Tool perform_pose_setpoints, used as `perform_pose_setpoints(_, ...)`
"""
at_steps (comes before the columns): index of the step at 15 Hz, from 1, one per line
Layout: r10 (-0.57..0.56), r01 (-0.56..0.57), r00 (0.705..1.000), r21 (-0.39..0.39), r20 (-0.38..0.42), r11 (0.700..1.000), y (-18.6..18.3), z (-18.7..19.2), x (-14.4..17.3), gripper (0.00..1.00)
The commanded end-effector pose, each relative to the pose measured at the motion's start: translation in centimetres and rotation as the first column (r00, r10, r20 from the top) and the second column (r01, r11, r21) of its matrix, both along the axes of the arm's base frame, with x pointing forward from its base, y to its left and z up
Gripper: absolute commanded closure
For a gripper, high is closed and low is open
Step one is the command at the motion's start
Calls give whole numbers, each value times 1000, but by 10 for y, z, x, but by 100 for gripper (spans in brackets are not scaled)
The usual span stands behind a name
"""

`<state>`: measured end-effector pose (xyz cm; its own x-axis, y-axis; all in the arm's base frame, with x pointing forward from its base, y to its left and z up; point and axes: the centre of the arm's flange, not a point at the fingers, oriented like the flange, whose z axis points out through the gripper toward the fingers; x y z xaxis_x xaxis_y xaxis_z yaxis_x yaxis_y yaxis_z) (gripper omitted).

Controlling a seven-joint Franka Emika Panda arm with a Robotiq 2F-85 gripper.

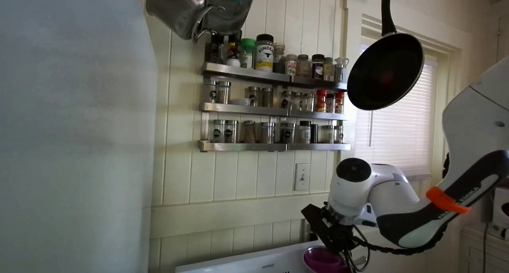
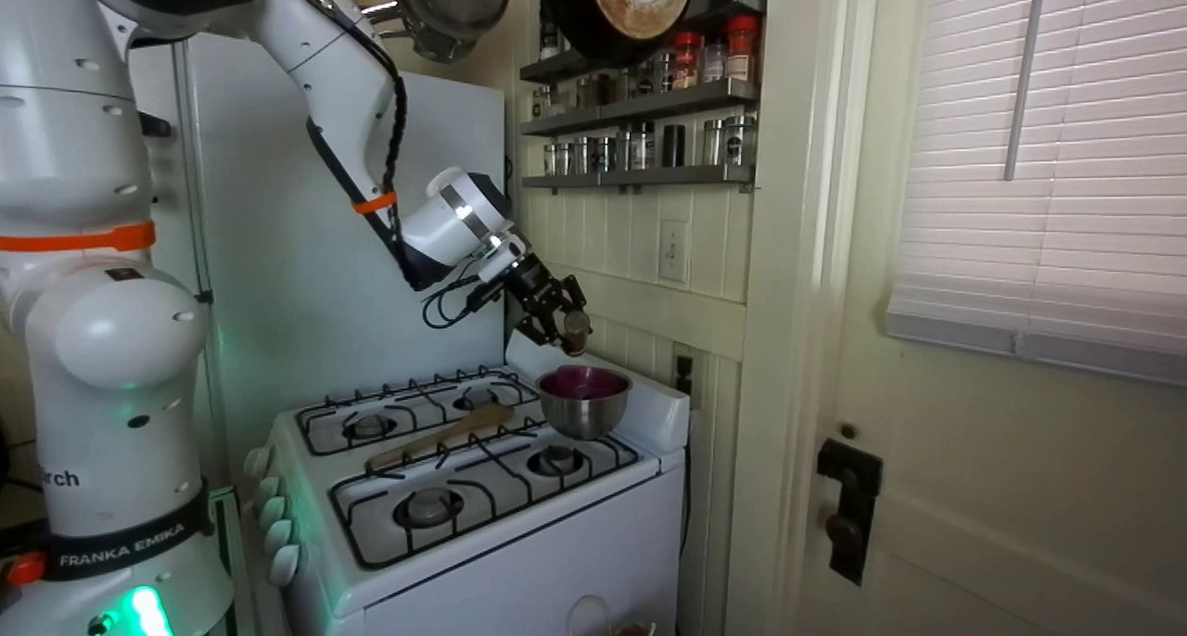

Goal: Put the purple bowl and the spice bottle into the metal bowl

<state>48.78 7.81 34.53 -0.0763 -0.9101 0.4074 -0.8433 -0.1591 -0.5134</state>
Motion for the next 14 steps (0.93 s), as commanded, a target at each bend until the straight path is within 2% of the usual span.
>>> perform_pose_setpoints(1, -1, 3, 999, 46, -35, 999, -11, -18, 39, 75)
perform_pose_setpoints(4, -10, 14, 998, 67, -66, 998, -23, -26, 58, 75)
perform_pose_setpoints(7, 4, 8, 990, 83, -142, 997, -18, -37, 75, 75)
perform_pose_setpoints(11, 59, -35, 966, 100, -252, 994, 10, -56, 69, 75)
perform_pose_setpoints(14, 58, -21, 951, 124, -305, 992, 17, -65, 63, 75)
